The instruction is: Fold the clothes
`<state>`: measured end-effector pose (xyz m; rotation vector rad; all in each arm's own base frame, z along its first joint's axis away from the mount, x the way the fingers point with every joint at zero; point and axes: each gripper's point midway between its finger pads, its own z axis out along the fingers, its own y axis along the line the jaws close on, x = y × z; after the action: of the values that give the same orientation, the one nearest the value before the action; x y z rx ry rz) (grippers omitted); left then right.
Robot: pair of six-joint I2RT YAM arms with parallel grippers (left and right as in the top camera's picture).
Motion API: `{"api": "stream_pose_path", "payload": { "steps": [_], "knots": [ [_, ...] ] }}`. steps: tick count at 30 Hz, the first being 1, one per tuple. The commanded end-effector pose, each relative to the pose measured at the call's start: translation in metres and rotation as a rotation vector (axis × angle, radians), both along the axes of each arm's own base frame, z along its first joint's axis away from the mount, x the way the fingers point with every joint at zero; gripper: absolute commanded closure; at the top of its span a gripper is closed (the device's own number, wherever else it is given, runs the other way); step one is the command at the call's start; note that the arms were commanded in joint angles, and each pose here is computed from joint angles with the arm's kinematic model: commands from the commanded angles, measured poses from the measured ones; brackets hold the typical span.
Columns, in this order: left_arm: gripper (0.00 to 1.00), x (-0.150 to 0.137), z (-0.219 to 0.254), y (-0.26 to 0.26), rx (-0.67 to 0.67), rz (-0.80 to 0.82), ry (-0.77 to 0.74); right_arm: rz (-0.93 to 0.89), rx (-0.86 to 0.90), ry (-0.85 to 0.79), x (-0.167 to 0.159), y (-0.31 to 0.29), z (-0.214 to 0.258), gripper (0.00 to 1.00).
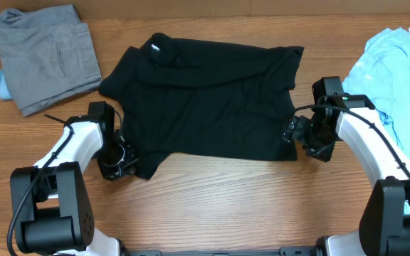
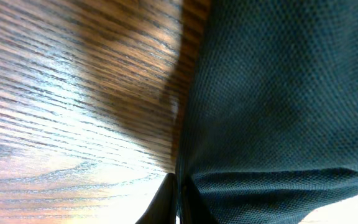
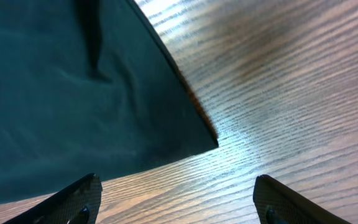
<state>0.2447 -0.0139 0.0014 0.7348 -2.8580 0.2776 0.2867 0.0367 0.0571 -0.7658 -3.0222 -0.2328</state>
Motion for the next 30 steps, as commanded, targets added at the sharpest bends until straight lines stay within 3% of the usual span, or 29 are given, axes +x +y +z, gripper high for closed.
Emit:
{"api": "stream_pose_path", "payload": {
  "steps": [1,15,24,27,30],
  "knots": [
    [0.96,-0.004,-0.003,0.002,0.007,-0.028,0.014,-0.028,0.005,0.033,-0.007,0.0,-0.01,0.18],
    [0.95,-0.004,-0.003,0.002,0.007,-0.028,0.014,-0.032,0.044,0.127,-0.012,0.008,-0.05,0.21],
    [0.96,-0.004,-0.003,0.002,0.007,-0.028,0.014,-0.045,0.052,0.126,-0.015,0.009,-0.058,0.36],
    [0.95,-0.004,-0.003,0.002,0.007,-0.028,0.014,-0.062,0.05,0.135,-0.021,0.009,-0.065,0.36],
    [0.96,-0.005,-0.003,0.002,0.007,-0.028,0.017,-0.085,0.049,0.141,-0.026,0.008,-0.071,0.51]
  ]
}}
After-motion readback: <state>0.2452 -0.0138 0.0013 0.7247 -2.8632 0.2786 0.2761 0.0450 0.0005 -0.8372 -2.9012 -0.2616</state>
